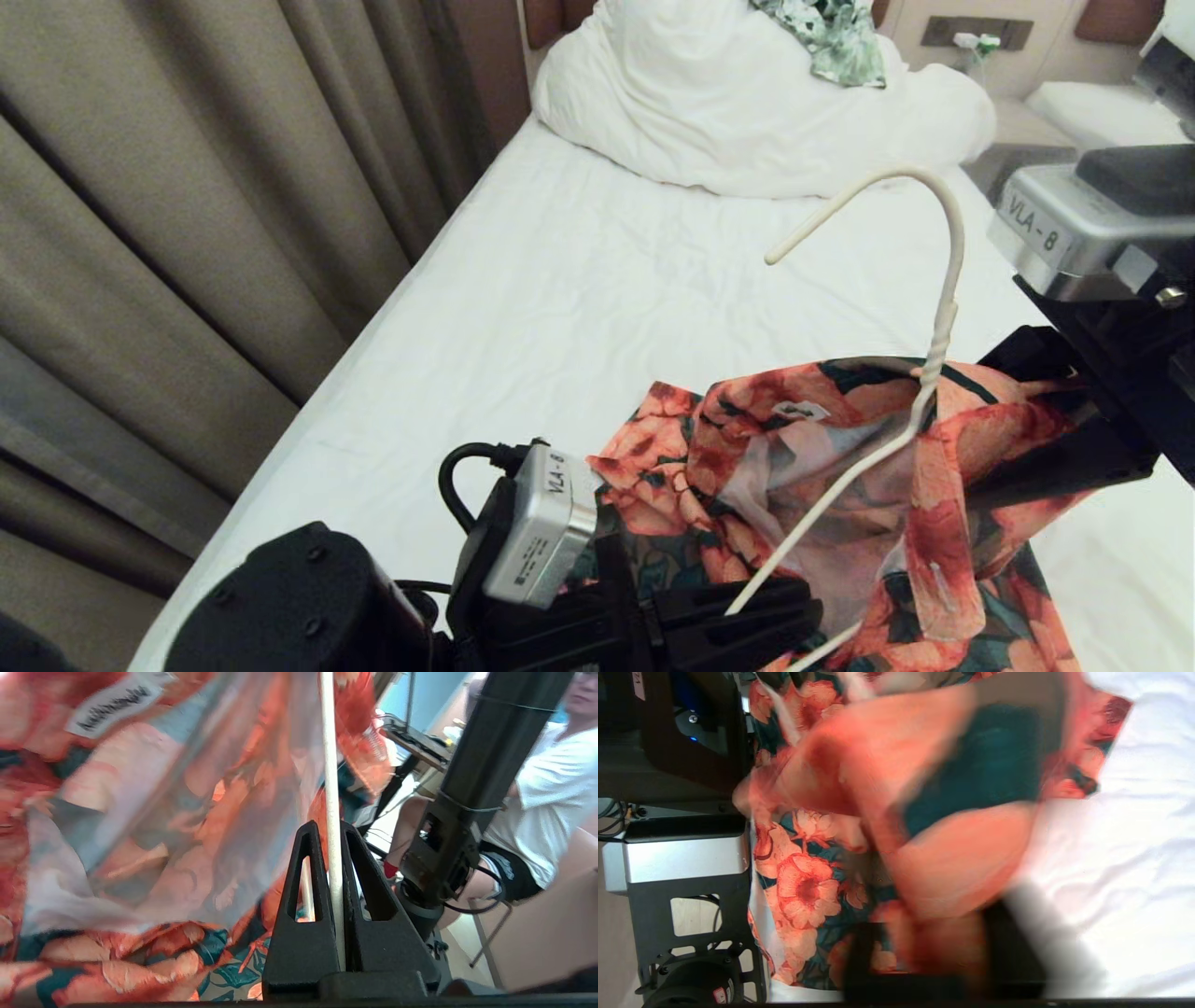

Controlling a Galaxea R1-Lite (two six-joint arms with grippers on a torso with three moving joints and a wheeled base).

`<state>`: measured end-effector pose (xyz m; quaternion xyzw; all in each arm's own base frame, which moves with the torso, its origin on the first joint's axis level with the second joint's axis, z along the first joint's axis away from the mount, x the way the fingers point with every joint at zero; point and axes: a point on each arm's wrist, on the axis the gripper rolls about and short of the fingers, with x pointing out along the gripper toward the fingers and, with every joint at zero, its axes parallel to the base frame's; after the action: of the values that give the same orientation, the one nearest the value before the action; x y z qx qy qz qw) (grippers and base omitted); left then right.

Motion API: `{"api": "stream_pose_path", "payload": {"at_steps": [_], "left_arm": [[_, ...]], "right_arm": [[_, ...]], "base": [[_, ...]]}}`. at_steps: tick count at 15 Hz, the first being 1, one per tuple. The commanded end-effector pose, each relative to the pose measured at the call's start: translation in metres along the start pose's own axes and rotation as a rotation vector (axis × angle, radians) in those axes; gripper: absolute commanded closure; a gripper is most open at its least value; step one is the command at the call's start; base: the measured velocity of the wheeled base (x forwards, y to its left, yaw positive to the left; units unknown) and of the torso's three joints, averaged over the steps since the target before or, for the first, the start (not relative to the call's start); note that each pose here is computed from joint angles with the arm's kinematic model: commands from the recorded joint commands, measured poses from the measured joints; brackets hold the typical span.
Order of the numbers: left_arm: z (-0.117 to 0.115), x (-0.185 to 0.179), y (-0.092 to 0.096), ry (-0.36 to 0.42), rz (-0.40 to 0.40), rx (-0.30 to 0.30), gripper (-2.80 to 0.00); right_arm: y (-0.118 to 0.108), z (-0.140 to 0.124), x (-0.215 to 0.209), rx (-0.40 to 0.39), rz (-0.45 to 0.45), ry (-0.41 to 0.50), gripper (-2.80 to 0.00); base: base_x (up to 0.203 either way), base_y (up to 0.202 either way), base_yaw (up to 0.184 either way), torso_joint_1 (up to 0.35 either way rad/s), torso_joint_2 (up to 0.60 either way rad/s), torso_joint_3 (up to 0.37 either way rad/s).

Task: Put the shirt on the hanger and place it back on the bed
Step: Hook the other side of the shirt onto the hanger

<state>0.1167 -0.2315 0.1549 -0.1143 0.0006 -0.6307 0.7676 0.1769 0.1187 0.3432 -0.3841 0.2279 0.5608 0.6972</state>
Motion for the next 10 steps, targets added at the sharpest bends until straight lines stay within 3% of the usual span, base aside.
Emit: {"api": "stream_pose_path", "payload": {"at_steps": [1, 6, 10], "left_arm": [[0.008, -0.003, 0.002, -0.032, -0.004, 0.010, 0.00], [0.012, 0.000, 0.013, -0.051, 0.032, 0.023, 0.00], [0.023, -0.002, 0.014, -0.060, 0.049, 0.081, 0.00]], "right_arm": [[0.006, -0.001, -0.008, -0.008, -0.002, -0.008, 0.00], [0.017, -0.003, -0.016, -0.001, 0.022, -0.003, 0.00], [0.015, -0.004, -0.013, 0.001, 0.033, -0.001, 0.00]], "base": [[0.000, 0.000, 0.000, 0.000, 0.00, 0.000], [0.000, 0.000, 0.000, 0.000, 0.00, 0.000], [0.000, 0.000, 0.000, 0.000, 0.00, 0.000]]}}
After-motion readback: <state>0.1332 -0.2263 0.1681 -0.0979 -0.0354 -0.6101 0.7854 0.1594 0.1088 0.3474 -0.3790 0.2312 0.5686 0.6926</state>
